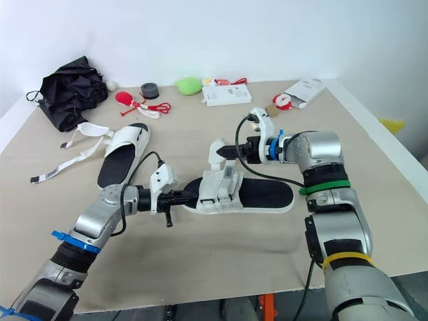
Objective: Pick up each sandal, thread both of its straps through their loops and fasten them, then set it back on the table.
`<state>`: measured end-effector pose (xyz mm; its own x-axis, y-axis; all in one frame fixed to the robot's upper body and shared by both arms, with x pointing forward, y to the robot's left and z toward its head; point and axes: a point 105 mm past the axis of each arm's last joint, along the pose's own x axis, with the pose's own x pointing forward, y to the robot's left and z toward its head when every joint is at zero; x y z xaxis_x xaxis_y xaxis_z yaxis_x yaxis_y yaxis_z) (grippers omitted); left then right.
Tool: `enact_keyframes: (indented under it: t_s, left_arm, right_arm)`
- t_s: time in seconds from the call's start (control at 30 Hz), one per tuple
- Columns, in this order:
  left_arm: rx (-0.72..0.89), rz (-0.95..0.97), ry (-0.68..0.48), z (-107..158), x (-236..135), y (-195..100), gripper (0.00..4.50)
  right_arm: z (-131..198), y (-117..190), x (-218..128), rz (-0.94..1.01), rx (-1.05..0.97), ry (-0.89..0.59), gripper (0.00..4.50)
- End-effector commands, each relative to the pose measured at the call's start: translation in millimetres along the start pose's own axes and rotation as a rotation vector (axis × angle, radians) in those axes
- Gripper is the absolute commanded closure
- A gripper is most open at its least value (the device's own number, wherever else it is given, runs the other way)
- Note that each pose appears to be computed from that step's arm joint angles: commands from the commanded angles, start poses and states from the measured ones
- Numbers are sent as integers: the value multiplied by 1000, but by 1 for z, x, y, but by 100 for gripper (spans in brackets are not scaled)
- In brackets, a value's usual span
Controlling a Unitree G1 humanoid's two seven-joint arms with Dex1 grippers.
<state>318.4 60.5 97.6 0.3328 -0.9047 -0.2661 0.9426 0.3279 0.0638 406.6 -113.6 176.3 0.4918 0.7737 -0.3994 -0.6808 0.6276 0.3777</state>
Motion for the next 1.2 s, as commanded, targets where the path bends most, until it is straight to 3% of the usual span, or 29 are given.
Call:
enact_keyframes:
  t_s: [0.03,0.37,0.5,0.67,1.2]
  left_arm:
    - [-60,35,91,-26,-3,2,450]
    - [-63,53,83,-24,-7,3,450]
    - [-56,8,24,-14,-9,-5,450]
    - [-64,-43,-25,-5,-13,-13,450]
    - [-46,-59,45,-15,-23,-7,450]
  right_arm:
    - [19,10,12,46,-40,-47,43]
    - [44,14,41,38,51,-210,43]
    - [51,12,43,25,86,-263,43]
    - [52,12,47,15,95,-283,43]
    - [45,7,47,11,115,-276,43]
